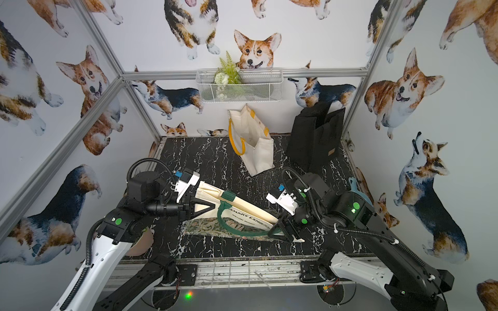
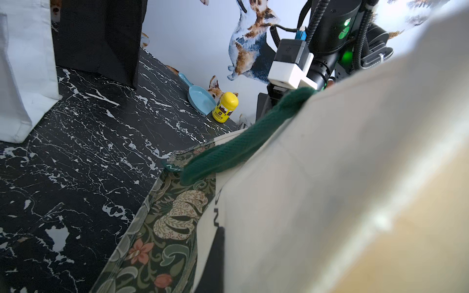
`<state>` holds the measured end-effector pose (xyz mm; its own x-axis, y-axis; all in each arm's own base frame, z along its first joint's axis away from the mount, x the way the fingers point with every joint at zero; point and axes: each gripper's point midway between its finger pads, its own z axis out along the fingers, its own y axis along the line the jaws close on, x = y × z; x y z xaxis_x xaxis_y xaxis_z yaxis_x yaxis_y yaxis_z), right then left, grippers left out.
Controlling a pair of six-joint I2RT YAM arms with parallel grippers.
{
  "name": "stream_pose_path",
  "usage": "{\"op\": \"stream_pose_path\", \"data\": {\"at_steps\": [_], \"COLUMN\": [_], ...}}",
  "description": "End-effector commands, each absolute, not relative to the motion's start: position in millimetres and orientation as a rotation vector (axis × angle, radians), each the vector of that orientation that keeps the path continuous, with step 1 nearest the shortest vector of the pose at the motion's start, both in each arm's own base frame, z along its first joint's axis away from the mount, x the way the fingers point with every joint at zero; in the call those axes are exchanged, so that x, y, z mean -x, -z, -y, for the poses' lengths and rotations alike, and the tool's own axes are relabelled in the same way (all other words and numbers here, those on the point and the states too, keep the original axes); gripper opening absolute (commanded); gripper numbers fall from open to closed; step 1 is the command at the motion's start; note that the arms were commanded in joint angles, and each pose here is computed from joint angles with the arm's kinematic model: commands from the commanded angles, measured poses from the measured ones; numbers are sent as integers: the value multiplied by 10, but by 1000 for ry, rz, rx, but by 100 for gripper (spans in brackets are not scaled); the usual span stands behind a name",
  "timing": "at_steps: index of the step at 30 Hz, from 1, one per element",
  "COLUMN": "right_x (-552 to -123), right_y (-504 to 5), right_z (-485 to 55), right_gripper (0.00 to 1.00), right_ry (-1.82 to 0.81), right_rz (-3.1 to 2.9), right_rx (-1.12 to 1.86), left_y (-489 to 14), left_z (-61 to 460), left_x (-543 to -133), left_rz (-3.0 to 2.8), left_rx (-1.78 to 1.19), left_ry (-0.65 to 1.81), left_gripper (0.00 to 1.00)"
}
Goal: Put away the canvas bag
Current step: Press the canvas bag at the center of the board.
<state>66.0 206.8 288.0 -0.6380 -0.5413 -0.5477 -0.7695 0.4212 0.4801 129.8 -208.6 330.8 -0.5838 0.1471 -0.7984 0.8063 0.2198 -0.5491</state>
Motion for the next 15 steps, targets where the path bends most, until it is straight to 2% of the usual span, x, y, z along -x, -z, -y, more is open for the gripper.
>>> {"op": "stream_pose_path", "data": {"at_steps": [1, 8, 11, 13, 15], "right_x": [-729, -792, -828, -839, -841], "right_y": [-2793, -2865, -2863, -2883, -2912], "right_z": [-1796, -1681, -1669, -1674, -1680], "right_gripper": [70, 65, 51, 37, 17], "right_ry": [-834, -751, -721, -720, -728], "right_rz": [-2412, -2391, -2402, -2398, -2389], "right_rx": [1105, 1062, 1054, 1048, 1042], "left_y": [-3492, -3507, -3535, -3545, -3542], "left_z": [2114, 2125, 2127, 2129, 2128], "left_x": [-1286, -1294, -1292, -1300, -1299], "left_rz": [-1786, -1780, -1772, -1770, -1771], "left_rx": [-923, -908, -911, -909, -908], "left_ry": [1412, 1439, 1441, 1441, 1442], "left_gripper": [0, 0, 0, 0, 0]}}
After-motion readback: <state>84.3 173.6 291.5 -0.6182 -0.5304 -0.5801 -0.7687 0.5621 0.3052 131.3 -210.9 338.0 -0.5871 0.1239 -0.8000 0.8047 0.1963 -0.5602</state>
